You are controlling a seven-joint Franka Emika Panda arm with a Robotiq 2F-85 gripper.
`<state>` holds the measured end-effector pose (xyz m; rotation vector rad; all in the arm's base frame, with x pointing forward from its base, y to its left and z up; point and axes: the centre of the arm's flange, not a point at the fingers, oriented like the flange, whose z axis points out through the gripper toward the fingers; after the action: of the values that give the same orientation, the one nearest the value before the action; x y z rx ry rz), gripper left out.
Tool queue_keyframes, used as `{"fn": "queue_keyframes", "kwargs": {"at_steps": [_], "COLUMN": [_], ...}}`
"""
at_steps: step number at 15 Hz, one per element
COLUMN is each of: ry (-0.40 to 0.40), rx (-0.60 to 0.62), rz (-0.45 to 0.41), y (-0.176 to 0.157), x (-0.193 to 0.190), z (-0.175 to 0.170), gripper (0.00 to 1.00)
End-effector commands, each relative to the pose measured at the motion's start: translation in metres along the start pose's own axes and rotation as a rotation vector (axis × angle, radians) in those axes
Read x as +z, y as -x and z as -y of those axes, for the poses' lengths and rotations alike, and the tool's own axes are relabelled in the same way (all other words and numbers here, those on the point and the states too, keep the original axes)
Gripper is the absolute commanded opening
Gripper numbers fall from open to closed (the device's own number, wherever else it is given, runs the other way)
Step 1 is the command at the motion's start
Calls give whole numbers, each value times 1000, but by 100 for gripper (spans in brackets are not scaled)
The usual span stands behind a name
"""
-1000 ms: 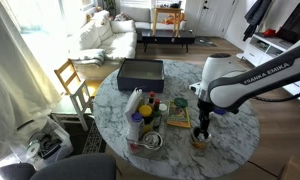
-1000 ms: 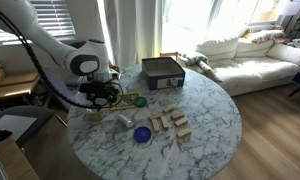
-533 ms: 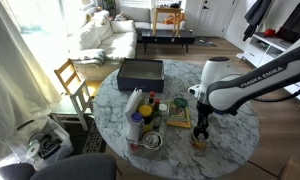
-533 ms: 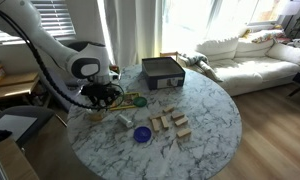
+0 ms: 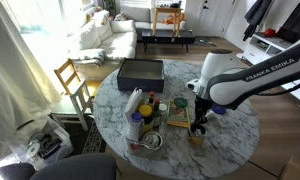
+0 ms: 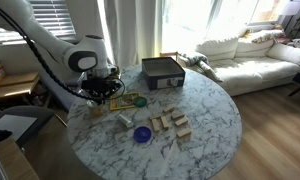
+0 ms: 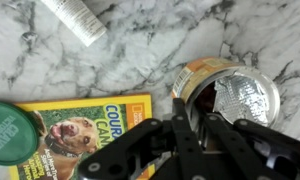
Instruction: Remove the white bottle from the fridge box, then put the far right container and the left container in it
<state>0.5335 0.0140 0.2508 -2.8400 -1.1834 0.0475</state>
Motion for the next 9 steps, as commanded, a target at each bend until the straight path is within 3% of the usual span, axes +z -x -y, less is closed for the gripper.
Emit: {"fn": "queue_keyframes", "kwargs": {"at_steps": [1,6,9], "ry": [7,40,53], "rx": [-81,-195,-244], "rz": [-26,-39,-74], "y": [-4,-48,-88], "x": [-51,-134,-158], "z": [7,37,60], "gripper": [3,3,3]}}
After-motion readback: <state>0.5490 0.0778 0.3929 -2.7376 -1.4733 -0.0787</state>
